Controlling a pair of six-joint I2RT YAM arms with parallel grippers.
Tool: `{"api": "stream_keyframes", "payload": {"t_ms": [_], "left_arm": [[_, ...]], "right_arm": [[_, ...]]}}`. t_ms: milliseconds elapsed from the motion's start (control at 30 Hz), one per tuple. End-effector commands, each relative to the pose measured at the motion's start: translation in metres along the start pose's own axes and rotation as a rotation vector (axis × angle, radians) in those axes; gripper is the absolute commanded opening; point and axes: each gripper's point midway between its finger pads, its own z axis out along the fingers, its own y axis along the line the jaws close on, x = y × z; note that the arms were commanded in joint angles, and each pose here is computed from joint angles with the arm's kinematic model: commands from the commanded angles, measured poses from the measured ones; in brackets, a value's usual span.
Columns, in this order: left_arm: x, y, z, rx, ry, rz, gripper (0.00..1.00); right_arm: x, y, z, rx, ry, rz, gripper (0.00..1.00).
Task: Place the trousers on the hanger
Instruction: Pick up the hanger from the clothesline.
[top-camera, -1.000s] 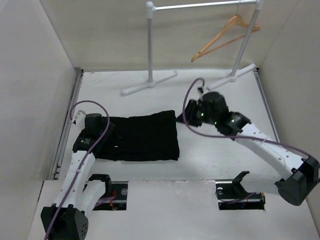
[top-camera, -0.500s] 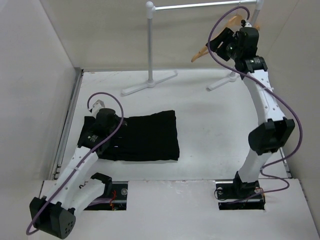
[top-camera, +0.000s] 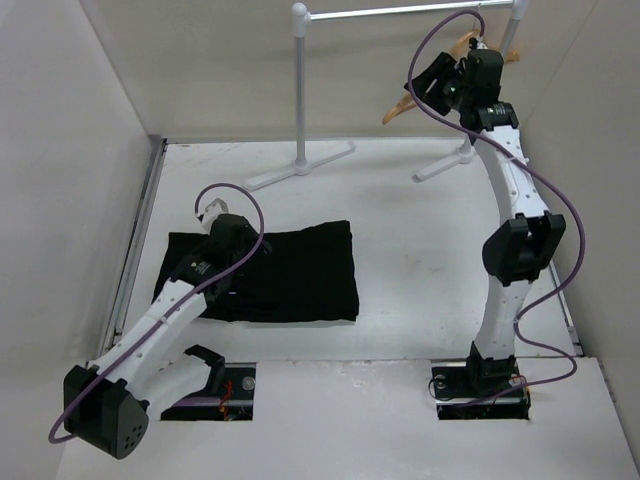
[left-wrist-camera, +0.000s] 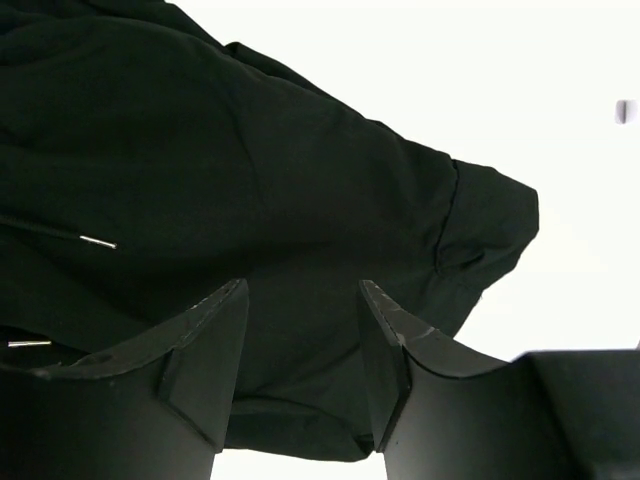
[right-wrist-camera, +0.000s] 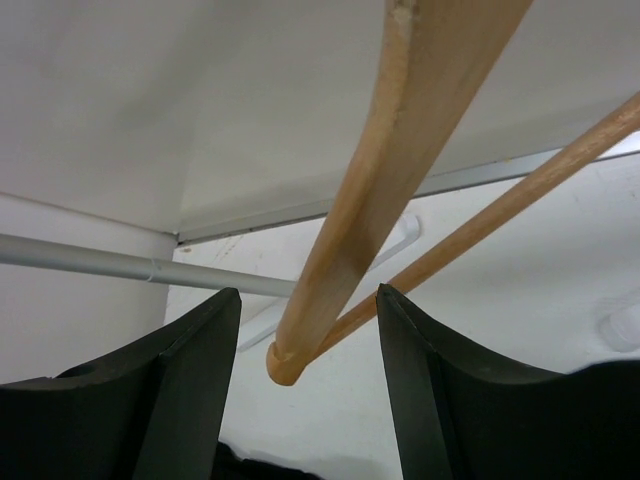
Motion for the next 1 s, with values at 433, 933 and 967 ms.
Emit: {"api": "stream_keyframes", "payload": {"t_ms": [433,933,967], "left_arm": [[-0.016,-0.011,0.001,0.018,-0.044,-0.041,0.46],[-0.023,-0.027,0.0,0.048,-0.048,-0.042,0.54],[-0.024,-0.03,-0.001,0.051,-0.05,-0.042,0.56]], "right_arm": [[-0.011,0.028,0.016,-0.16,-0.067,0.012,0.41],[-0.015,0.097,-0.045,-0.331,-0.036,-0.022,0.22],[-0.011,0.1,-0.048,-0.342,-0.025,-0.022,0.22]]}}
